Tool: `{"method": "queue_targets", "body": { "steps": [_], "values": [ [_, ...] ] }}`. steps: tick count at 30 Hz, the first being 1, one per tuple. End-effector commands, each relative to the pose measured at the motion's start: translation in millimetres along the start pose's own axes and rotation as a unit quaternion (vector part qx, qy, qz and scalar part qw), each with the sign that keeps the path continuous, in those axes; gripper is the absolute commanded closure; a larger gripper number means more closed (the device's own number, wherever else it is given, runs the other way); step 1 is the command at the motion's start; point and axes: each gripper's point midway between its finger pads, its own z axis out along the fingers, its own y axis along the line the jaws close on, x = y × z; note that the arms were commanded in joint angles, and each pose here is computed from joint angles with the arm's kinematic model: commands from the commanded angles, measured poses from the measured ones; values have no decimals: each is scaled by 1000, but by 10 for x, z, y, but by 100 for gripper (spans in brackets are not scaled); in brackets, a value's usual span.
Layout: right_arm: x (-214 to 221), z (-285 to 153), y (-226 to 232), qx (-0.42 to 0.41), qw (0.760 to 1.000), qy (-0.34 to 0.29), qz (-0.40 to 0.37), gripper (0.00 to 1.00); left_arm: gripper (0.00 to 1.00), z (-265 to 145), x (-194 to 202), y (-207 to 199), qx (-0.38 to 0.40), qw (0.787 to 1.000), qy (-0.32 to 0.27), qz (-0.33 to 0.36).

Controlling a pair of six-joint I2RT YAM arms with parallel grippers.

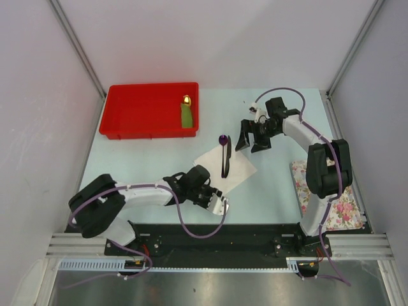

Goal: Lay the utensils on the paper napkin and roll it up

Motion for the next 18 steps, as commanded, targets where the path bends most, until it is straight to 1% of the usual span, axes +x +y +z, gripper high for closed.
{"method": "queue_targets", "body": {
  "steps": [1,9,12,13,15,17,18],
  "values": [
    [-89,-180,77,-13,1000,-19,-9,2,62,103,-74,270,-32,998,-7,52],
    [-148,-257,-22,-14,999,-30,12,1,64,270,48,244,-25,998,10,59],
    [-159,-265,-61,-11,999,-32,20,1,70,293,56,222,-21,998,8,60],
    [-164,-265,-82,-10,999,-33,23,1,74,307,54,225,-19,998,7,60],
    [-160,-261,-107,-11,999,-31,29,1,76,315,44,219,-16,998,4,58],
    [-161,-260,-129,-12,999,-30,35,2,81,316,28,201,-9,998,1,57],
    [-171,-272,-140,-13,999,-32,36,1,91,320,9,184,-4,998,-3,57]
  ]
}}
